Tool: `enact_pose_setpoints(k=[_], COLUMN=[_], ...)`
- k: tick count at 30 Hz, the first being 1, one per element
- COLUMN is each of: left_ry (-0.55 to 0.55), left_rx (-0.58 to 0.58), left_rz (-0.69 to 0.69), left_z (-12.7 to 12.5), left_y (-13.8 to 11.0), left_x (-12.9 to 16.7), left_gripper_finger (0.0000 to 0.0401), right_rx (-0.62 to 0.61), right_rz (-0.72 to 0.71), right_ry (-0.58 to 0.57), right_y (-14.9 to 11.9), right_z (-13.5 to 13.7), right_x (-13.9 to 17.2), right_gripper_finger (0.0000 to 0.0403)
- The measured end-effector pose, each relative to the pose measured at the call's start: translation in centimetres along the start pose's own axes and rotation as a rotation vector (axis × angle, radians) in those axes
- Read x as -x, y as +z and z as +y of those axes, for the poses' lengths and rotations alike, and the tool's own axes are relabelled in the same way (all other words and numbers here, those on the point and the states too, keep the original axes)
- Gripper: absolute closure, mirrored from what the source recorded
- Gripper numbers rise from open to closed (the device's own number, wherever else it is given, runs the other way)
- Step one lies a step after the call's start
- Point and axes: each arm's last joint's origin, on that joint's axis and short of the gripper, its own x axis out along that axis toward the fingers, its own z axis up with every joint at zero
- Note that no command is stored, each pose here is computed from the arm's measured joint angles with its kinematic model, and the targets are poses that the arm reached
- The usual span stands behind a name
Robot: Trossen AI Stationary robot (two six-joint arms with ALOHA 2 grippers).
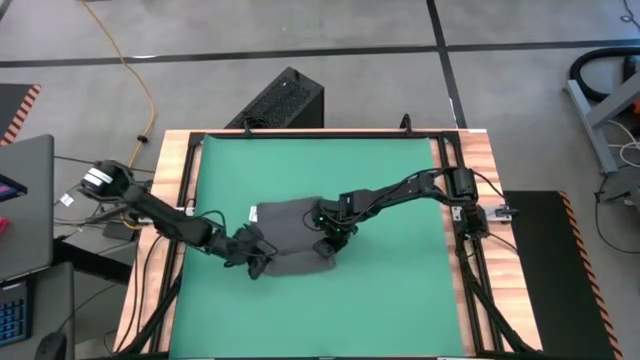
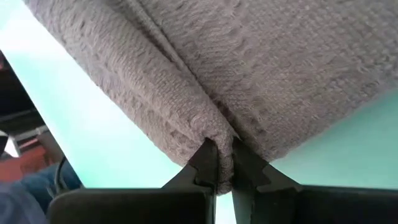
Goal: Roll towel
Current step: Roll the gray towel
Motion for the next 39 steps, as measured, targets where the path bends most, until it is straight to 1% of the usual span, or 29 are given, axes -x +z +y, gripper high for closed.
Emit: enact_pose_setpoints(k=[3,9,13,17,21,23,25,27,29,32,34,37,39], left_ry=[0.008,-0.102,-0.13,-0.111,-0.079,-0.053,-0.041,-0.026,-0.008,-0.001,-0.002,-0.001,-0.001], left_rx=[-0.001,0.019,0.036,0.036,-0.014,-0.047,-0.114,-0.193,-0.227,-0.232,-0.227,-0.206,-0.2], left_rz=[-0.007,0.095,0.146,0.129,0.13,0.13,0.108,0.082,0.058,0.051,0.054,0.054,0.054], left_z=[0.1,-0.7,-0.9,-0.8,-0.5,-0.2,-0.2,-0.1,0.0,0.0,0.0,0.1,0.0], left_y=[0.1,-0.4,-0.7,-0.7,-0.8,-0.8,-0.7,-0.7,-0.6,-0.6,-0.6,-0.6,-0.6], left_x=[0.5,0.2,0.3,0.4,0.4,0.4,0.4,0.3,0.3,0.3,0.3,0.3,0.3], left_gripper_finger=[0.0401,0.0401,0.0399,0.0397,0.0399,0.0399,0.0399,0.0397,0.0394,0.0391,0.0391,0.0392,0.0392], right_rx=[-0.001,-0.002,0.034,0.104,0.142,0.194,0.25,0.311,0.362,0.432,0.518,0.683,0.827], right_rz=[-0.021,-0.021,-0.048,-0.08,-0.117,-0.179,-0.237,-0.275,-0.304,-0.351,-0.39,-0.466,-0.496], right_ry=[0.009,0.018,0.029,0.054,0.058,0.034,0.012,0.002,-0.016,-0.027,-0.011,-0.01,-0.009], right_y=[0.2,0.3,0.4,0.7,0.9,1.0,1.0,1.0,0.8,0.6,0.2,-1.2,-2.7], right_z=[0.1,0.1,0.3,0.5,0.9,1.4,1.8,2.2,2.5,3.1,3.9,6.1,7.9], right_x=[0.0,0.0,-0.1,-0.1,0.8,1.8,2.8,3.5,4.2,5.4,6.3,6.8,6.2], right_gripper_finger=[0.0361,0.0361,0.0358,0.0337,0.0305,0.0292,0.0281,0.027,0.026,0.0245,0.0242,0.0251,0.0263])
